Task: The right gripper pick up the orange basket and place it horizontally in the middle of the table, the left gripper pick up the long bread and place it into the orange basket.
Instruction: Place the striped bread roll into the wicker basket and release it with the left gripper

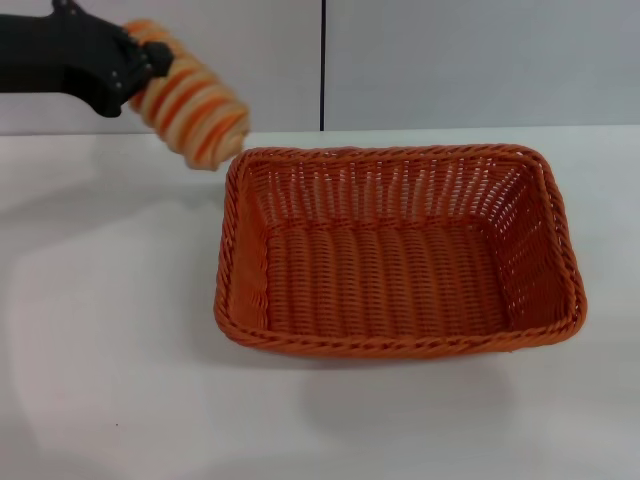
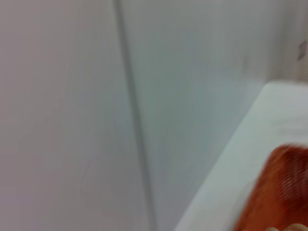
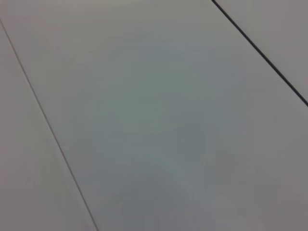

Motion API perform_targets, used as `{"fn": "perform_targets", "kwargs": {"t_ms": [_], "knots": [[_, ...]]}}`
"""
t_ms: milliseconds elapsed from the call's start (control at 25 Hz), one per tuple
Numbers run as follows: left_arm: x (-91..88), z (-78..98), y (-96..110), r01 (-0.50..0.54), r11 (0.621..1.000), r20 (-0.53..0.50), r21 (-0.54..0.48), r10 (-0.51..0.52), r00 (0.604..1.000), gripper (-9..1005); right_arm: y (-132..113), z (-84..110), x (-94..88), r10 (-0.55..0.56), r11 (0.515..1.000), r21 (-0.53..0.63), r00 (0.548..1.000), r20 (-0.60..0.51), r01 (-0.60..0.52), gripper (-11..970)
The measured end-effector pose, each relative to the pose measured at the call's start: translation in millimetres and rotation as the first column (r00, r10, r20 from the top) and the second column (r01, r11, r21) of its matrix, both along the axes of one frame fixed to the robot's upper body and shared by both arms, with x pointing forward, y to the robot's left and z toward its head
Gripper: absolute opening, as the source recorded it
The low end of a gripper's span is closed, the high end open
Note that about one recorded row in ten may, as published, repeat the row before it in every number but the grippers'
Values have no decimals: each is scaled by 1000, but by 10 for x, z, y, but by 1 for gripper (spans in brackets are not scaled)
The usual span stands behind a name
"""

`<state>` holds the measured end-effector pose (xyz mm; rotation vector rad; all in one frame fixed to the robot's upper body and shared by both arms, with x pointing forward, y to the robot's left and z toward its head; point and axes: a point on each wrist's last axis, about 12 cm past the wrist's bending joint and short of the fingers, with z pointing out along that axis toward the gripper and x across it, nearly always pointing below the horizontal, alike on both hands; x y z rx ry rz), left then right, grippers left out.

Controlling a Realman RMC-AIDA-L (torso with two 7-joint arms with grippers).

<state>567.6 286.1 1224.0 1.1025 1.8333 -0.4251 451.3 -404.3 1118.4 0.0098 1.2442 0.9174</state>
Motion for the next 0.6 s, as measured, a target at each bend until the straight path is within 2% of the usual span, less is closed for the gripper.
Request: {"fn": "perform_targets", "kwargs": {"t_ms": [40, 120, 280, 480, 520, 600], "knots": [[0, 0, 0, 0, 1000, 0, 0, 0, 1000, -1, 4, 2, 0, 3, 1000, 0, 1000, 2, -3, 621], [-67, 86, -45, 54, 996, -18, -76, -56, 998, -1, 21, 8, 14, 11, 1000, 1, 1000, 6, -11, 621], [-157, 111, -138, 122, 979, -22, -162, -127, 992, -1, 45, 18, 30, 25, 1000, 1, 1000, 13, -25, 621], [-280, 3, -383, 224, 946, -40, -234, -240, 970, 0, 83, 41, 67, 44, 999, 3, 999, 28, -44, 621], [-314, -41, -494, 259, 934, -38, -246, -276, 960, 0, 94, 49, 81, 50, 999, 3, 998, 33, -50, 621], [-331, -69, -564, 277, 927, -34, -254, -295, 955, 0, 99, 53, 88, 52, 999, 3, 998, 35, -53, 621]]}}
